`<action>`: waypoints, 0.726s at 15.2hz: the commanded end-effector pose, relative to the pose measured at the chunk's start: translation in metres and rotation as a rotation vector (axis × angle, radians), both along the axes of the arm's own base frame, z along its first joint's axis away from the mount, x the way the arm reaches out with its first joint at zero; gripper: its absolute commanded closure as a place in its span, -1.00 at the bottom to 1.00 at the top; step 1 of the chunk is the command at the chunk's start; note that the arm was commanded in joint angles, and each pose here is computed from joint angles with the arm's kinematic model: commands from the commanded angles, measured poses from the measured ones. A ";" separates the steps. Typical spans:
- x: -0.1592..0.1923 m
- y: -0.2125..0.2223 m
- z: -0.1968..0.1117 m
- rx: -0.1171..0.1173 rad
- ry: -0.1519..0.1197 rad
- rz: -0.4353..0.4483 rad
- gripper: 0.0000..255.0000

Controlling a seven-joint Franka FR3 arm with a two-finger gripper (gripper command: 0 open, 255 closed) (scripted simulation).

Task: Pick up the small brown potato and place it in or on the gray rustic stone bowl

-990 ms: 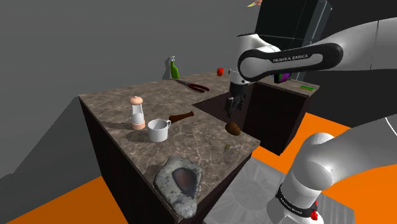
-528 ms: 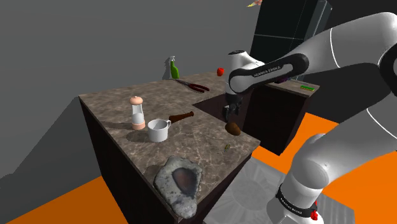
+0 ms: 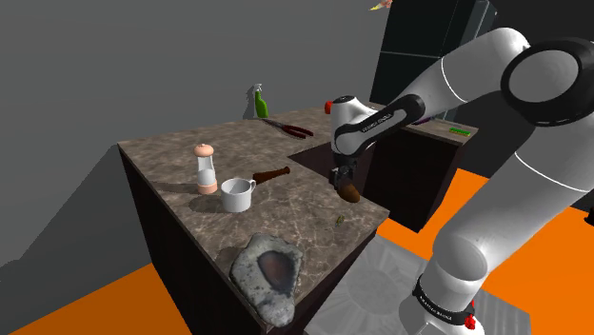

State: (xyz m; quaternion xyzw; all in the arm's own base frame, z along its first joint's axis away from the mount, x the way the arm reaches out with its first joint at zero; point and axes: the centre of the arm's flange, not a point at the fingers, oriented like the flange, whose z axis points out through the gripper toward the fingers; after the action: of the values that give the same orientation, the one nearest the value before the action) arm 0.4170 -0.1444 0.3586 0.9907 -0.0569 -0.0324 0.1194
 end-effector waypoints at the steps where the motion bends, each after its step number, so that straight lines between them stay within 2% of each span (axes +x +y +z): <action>1: -0.001 -0.003 -0.011 -0.002 0.000 0.000 -1.00; 5: -0.003 -0.008 -0.034 -0.002 0.000 0.000 -1.00; 11: -0.003 -0.008 -0.034 -0.002 0.000 0.000 -1.00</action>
State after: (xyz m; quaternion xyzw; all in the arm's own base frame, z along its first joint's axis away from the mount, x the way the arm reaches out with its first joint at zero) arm 0.4144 -0.1526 0.3248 0.9906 -0.0570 -0.0324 0.1203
